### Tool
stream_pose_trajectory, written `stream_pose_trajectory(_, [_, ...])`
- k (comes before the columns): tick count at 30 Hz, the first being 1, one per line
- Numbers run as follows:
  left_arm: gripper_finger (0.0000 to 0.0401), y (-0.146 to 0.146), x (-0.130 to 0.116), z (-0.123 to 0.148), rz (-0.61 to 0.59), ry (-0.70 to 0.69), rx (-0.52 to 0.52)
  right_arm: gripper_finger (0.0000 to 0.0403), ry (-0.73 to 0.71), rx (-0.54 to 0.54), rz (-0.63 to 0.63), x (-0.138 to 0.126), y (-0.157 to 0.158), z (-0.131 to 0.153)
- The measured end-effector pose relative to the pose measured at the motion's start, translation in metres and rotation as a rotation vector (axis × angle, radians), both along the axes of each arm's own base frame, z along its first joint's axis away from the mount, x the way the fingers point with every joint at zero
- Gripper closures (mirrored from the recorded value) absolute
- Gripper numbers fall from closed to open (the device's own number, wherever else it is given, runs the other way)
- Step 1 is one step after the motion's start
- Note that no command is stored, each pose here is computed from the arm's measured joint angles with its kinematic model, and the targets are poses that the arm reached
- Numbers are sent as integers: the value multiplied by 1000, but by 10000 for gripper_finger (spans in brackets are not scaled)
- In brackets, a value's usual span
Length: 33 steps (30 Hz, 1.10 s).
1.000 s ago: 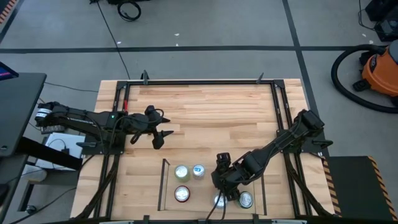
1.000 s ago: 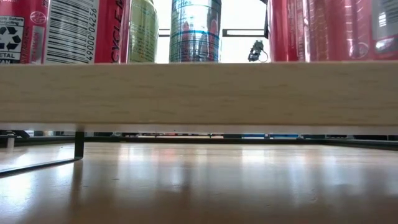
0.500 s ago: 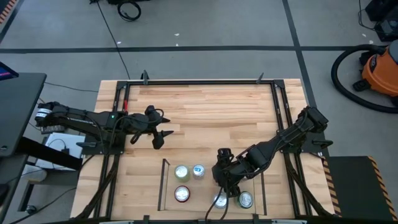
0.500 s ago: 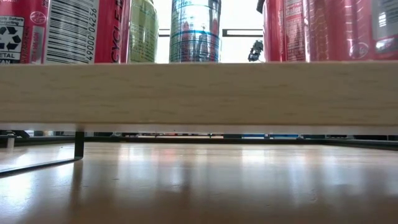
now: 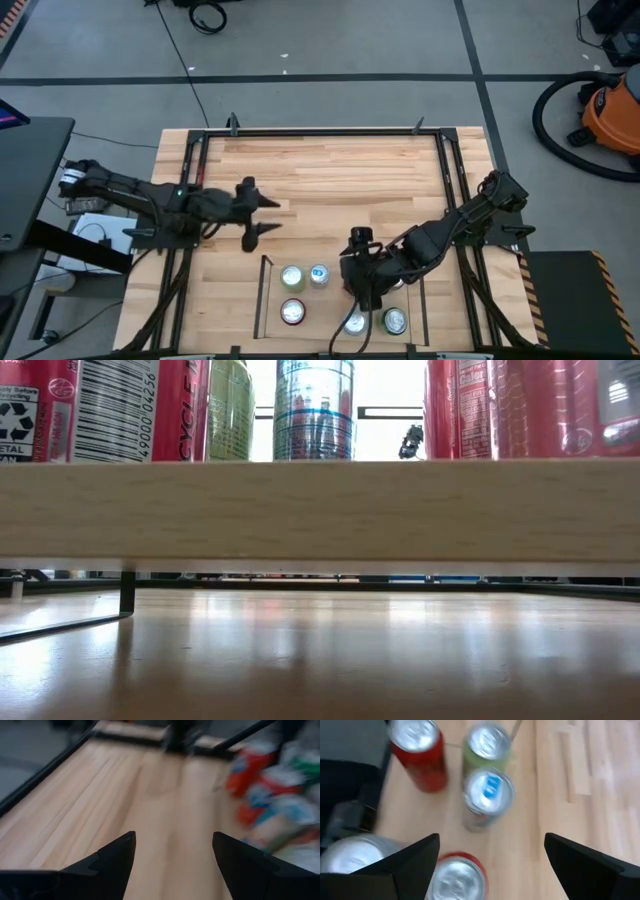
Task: Place canned beverage on shelf
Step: Adjust the red black soda can on the shelf
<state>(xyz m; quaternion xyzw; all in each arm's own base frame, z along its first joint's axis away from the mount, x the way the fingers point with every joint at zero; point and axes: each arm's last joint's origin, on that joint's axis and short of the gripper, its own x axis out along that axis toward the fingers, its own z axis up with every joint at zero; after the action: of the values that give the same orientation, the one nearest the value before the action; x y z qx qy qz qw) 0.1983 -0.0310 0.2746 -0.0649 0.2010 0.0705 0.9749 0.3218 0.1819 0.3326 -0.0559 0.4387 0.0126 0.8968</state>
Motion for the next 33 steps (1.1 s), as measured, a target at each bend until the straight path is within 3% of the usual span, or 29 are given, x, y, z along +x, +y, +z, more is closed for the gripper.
stream_pose_trajectory(5, [127, -29, 2, 7, -123, -102, 24, 33, 72, -89, -47, -7, -6, -5])
stream_pose_trajectory(10, [127, -62, 9, 15, -138, -38, 65, 38, 125, -152, -83, -18, -14, -4])
stream_pose_trajectory(14, [127, -93, 20, 30, -176, 59, 162, 41, 76, -167, -122, -26, -20, 9])
stream_pose_trajectory(17, [127, -111, 30, 42, -202, 130, 180, 41, 24, -181, -155, -36, -22, 20])
stream_pose_trajectory(24, [127, -144, 48, 44, -333, 291, 106, 41, -22, -216, -198, -53, -24, 19])
stream_pose_trajectory(28, [127, -154, 56, 43, -372, 321, 13, 41, -9, -245, -203, -58, -24, 6])
stream_pose_trajectory(33, [127, -162, 67, 44, -378, 320, -1, 41, -62, -250, -224, -62, -27, -3])
